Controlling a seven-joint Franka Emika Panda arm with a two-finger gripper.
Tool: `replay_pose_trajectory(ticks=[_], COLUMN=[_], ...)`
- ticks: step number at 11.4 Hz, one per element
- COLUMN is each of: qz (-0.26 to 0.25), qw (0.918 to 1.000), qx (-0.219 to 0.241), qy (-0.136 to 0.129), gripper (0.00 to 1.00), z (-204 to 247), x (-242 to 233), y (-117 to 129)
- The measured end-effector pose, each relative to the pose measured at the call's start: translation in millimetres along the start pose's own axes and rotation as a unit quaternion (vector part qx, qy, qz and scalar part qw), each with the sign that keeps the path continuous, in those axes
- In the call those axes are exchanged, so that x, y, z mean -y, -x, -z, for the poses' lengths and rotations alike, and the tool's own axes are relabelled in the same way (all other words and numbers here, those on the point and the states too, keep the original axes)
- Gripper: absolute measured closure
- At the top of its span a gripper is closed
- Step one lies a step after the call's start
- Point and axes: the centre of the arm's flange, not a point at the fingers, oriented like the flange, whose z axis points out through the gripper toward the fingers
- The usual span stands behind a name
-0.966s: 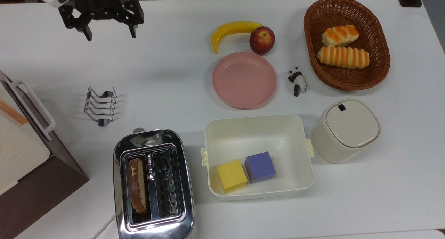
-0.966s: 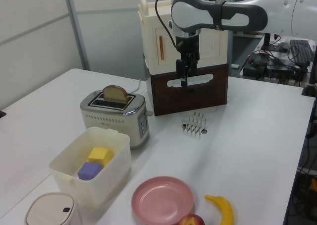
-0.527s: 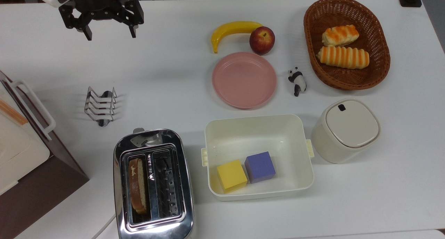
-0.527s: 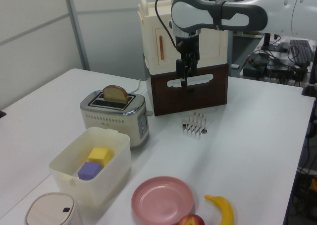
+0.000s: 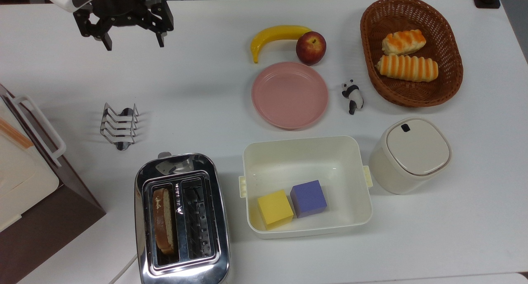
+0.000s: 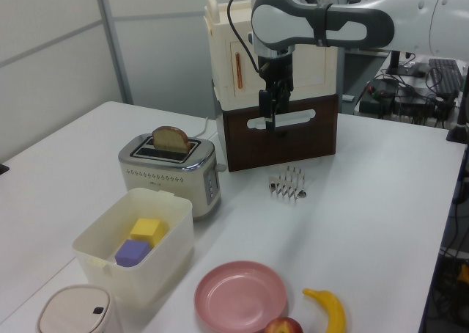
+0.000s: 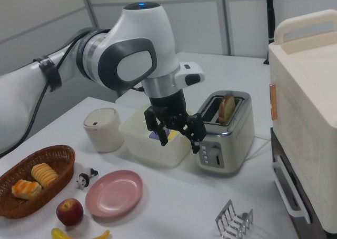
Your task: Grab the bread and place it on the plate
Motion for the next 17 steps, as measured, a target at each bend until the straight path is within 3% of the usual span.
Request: replay_pose_trajectory(ticks=[4,13,17], qz=[0.000,0.003,-0.036], qw=[0.9999,0.9998,0.9962], qx=[-0.009,-0.011,-0.079], qy=[-0.014,-0.014,0.003], gripper=[0.00,0.00,0.00], z=[0,1,11], x=[3,4,1], y=[-2,-3,-18])
